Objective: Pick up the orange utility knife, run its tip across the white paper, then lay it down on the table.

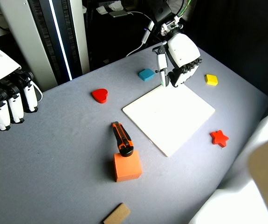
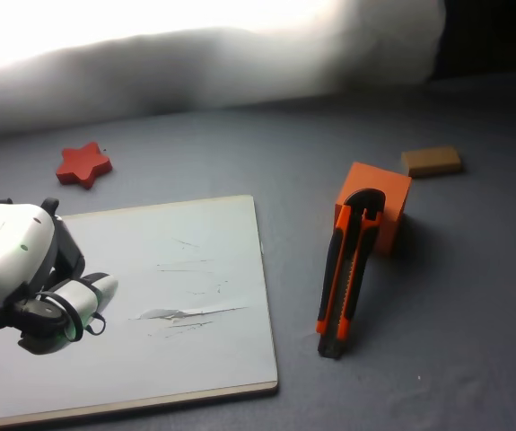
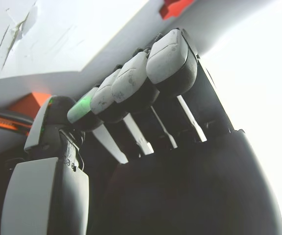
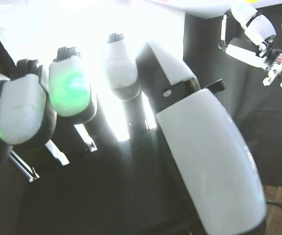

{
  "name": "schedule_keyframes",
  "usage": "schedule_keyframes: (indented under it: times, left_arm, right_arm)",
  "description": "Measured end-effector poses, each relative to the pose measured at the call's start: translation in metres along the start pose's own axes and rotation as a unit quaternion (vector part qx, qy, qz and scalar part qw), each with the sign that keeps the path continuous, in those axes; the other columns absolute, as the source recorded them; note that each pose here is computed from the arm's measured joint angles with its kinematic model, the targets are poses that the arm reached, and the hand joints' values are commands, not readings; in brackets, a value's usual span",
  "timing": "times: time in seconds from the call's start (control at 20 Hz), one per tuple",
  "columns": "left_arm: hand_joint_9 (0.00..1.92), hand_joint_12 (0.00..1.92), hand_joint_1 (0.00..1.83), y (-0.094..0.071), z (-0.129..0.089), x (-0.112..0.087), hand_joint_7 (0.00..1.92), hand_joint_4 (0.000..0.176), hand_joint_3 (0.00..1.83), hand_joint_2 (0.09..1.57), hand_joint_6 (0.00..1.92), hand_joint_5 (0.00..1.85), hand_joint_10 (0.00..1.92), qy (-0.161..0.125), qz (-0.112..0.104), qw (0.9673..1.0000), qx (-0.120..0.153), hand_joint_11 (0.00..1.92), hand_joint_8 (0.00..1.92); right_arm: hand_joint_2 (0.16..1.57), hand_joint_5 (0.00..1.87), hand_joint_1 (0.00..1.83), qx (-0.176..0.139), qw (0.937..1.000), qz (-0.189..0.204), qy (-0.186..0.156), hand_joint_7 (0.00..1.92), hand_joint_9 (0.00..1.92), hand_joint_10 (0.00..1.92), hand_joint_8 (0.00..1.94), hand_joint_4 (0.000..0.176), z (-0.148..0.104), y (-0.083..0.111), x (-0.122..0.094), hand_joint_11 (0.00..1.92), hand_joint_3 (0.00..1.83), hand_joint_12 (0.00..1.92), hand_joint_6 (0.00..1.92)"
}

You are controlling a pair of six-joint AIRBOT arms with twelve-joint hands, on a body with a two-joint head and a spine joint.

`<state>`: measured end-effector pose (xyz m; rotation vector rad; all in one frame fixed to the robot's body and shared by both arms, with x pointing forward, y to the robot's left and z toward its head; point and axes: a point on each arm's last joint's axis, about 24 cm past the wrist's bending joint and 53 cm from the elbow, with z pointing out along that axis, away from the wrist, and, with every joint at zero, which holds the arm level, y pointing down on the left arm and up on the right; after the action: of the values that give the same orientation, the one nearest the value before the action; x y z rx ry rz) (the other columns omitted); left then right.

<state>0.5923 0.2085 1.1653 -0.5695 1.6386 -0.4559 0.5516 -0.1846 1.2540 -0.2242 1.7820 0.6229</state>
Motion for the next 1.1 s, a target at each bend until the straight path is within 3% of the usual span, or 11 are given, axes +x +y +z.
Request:
schedule_keyframes:
  times: [0.1,0.15,0.3,0.4,0.5,0.55,0.7,0.75,0.8,0.95,1.1]
  left_arm:
    - [0.04,0.48,0.11,0.004,-0.002,0.002,0.01,0.000,0.05,1.30,0.00,0.00,0.05,0.003,0.003,0.9999,-0.010,0.00,0.00]
    - [0.05,0.43,0.14,0.005,-0.003,0.006,0.03,0.000,0.02,1.31,0.00,0.01,0.04,0.009,-0.001,0.9998,-0.015,0.00,0.00]
    - [0.05,0.49,0.09,0.004,-0.004,0.005,0.03,0.000,0.01,1.32,0.00,0.00,0.02,0.008,0.000,0.9999,-0.012,0.00,0.00]
    - [0.05,0.51,0.08,0.005,-0.006,0.009,0.02,0.000,0.02,1.34,0.00,0.00,0.02,0.014,-0.004,0.9998,-0.016,0.00,0.00]
    - [0.04,0.45,0.07,0.004,-0.007,0.011,0.00,0.000,0.01,1.34,0.00,0.00,0.01,0.017,-0.006,0.9997,-0.015,0.00,0.00]
    - [0.03,0.33,0.08,0.004,-0.007,0.012,0.00,0.000,0.00,1.34,0.00,0.00,0.01,0.017,-0.005,0.9997,-0.014,0.00,0.00]
    - [0.05,0.36,0.10,0.007,-0.007,0.015,0.03,0.005,0.00,1.33,0.00,0.00,0.01,0.018,-0.006,0.9997,-0.014,0.00,0.00]
    - [0.05,0.32,0.10,0.010,-0.005,0.016,0.04,0.008,0.00,1.33,0.00,0.00,0.01,0.016,-0.011,0.9998,-0.010,0.00,0.00]
    - [0.04,0.36,0.09,0.013,-0.004,0.015,0.04,0.005,0.00,1.34,0.00,0.00,0.00,0.014,-0.018,0.9997,-0.011,0.00,0.00]
    - [0.07,0.63,0.14,0.018,-0.004,0.016,0.08,0.000,0.00,1.32,0.00,0.00,0.01,0.010,-0.028,0.9995,-0.014,0.00,0.01]
    - [0.04,0.52,0.13,0.019,-0.003,0.014,0.07,0.000,0.00,1.33,0.00,0.00,0.01,0.006,-0.029,0.9995,-0.011,0.00,0.00]
  right_arm:
    - [1.20,0.10,0.22,0.002,1.0000,-0.002,0.001,0.15,0.14,0.08,0.00,0.000,0.000,-0.001,0.000,0.00,0.02,0.64,0.03]
    - [1.20,0.10,0.21,0.004,1.0000,-0.002,0.001,0.15,0.15,0.06,0.00,0.000,0.000,-0.002,0.001,0.00,0.01,0.61,0.01]
    - [1.21,0.10,0.19,-0.001,1.0000,-0.002,-0.001,0.15,0.16,0.05,0.00,0.000,0.000,0.000,0.000,0.00,0.01,0.61,0.01]
    - [1.22,0.08,0.18,0.003,1.0000,-0.002,0.001,0.13,0.15,0.03,0.01,0.000,0.000,-0.002,0.000,0.00,0.01,0.49,0.00]
    - [1.20,0.10,0.21,0.003,1.0000,-0.003,0.003,0.15,0.19,0.03,0.01,0.000,0.000,-0.002,0.002,0.00,0.00,0.64,0.01]
    - [1.18,0.08,0.27,0.001,1.0000,-0.003,0.006,0.13,0.17,0.02,0.00,0.000,0.000,-0.001,0.004,0.00,0.00,0.62,0.00]
    - [1.09,0.00,0.55,-0.007,0.9999,-0.008,0.014,0.07,0.10,0.00,0.00,0.000,0.000,0.002,0.009,0.00,0.00,0.34,0.00]
    - [1.08,0.00,0.67,-0.014,0.9997,-0.015,0.015,0.01,0.04,0.00,0.00,0.000,0.003,0.007,0.010,0.00,0.00,0.08,0.00]
    - [1.07,0.00,0.79,-0.027,0.9989,-0.035,0.017,0.00,0.01,0.00,0.00,0.000,0.008,0.013,0.012,0.00,0.00,0.02,0.00]
    - [1.01,0.00,0.98,-0.074,0.9920,-0.101,0.014,0.00,0.00,0.00,0.00,0.000,0.029,0.031,0.012,0.00,0.00,0.00,0.00]
    - [0.98,0.00,1.06,-0.115,0.9812,-0.152,0.027,0.00,0.00,0.00,0.00,0.000,0.057,0.042,0.025,0.00,0.00,0.00,0.00]
